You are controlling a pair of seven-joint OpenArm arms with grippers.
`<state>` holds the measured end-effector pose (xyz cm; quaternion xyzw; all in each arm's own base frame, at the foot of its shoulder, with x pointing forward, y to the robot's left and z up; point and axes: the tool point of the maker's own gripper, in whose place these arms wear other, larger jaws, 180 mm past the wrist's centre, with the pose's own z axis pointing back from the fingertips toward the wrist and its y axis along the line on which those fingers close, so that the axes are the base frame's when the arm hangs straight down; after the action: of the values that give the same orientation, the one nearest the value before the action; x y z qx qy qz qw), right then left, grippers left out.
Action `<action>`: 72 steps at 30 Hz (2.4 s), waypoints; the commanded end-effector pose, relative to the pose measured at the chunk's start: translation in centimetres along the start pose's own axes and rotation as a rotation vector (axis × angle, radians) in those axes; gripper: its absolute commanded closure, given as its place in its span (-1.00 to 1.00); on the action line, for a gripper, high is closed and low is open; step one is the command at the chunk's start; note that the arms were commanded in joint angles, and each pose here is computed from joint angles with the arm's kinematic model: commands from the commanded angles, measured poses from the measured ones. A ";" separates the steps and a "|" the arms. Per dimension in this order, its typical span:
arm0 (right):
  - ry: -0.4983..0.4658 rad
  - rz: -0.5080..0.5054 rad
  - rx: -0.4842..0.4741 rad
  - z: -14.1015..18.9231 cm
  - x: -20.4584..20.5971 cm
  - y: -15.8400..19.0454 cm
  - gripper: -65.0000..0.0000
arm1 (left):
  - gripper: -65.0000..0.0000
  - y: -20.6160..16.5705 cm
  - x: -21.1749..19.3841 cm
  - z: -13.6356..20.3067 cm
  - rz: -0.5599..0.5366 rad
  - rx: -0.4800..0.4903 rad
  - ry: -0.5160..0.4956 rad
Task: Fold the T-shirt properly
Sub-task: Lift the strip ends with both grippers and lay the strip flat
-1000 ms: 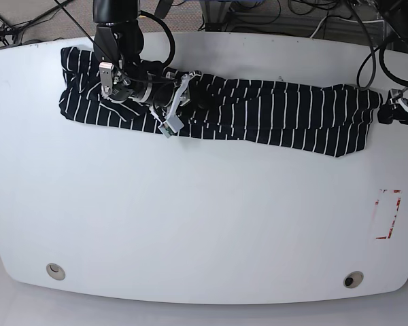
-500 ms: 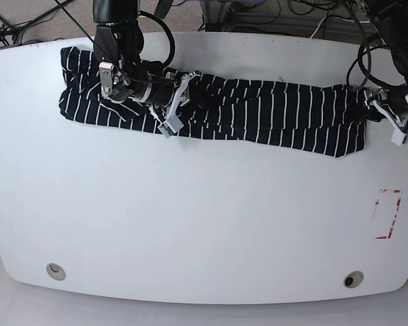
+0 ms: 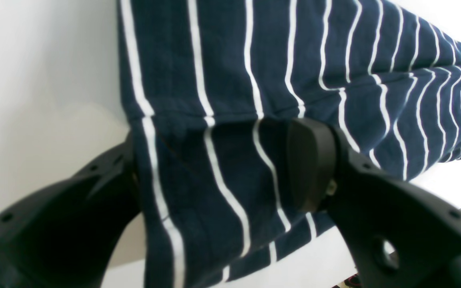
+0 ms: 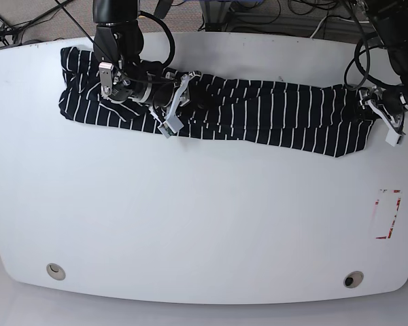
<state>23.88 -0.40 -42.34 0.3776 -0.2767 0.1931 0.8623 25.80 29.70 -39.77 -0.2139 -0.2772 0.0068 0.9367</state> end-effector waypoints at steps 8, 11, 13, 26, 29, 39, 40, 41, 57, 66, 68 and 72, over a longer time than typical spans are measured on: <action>0.070 0.012 -0.053 0.2 -1.0 -1.1 0.72 | -0.29 -0.2 -0.1 -1.1 -0.017 0.000 0.030; 0.070 0.012 -0.053 0.2 -1.0 -1.1 0.72 | -0.09 -0.7 -0.4 -1.5 -0.026 -0.010 0.048; 0.069 0.013 -0.053 0.2 -0.9 -1.1 0.72 | 0.35 -1.0 -0.6 -1.8 -0.035 -0.017 0.062; -0.199 0.042 0.094 4.0 6.0 3.5 0.71 | 0.91 -1.1 -0.2 -1.8 -0.049 -0.017 0.058; -0.252 0.002 0.083 6.1 6.9 2.6 0.71 | 0.91 -1.1 0.1 -1.7 -0.058 -0.013 0.053; -0.239 -0.112 -0.211 15.1 3.7 -6.3 0.72 | 0.91 -1.3 0.6 -1.3 -0.081 -0.004 0.041; -0.234 -0.122 -0.237 16.0 3.3 -6.9 0.71 | 0.91 -1.2 0.6 -1.2 -0.078 -0.001 0.037; -0.227 -0.129 -0.265 16.9 2.9 -7.5 0.71 | 0.91 -1.0 0.7 -1.0 -0.074 0.002 0.031; -0.048 -0.320 -0.390 17.7 -4.0 -14.1 0.71 | 0.91 0.5 0.8 0.4 -0.082 0.043 0.038; 0.062 -0.250 -0.453 15.0 -3.7 -16.6 0.72 | 0.91 0.8 2.6 2.9 -0.148 0.103 -0.016; 0.049 -0.254 -0.452 14.8 -3.7 -16.7 0.72 | 0.91 0.2 3.6 3.7 -0.199 0.119 -0.035; 0.035 -0.246 -0.453 14.8 -3.3 -16.7 0.71 | 0.91 -1.5 5.2 5.2 -0.316 0.154 -0.046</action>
<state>27.75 -21.22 -42.97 0.2494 -0.3159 0.0139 0.9153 26.39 30.68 -35.36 -0.1244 -0.3024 -0.0839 0.9413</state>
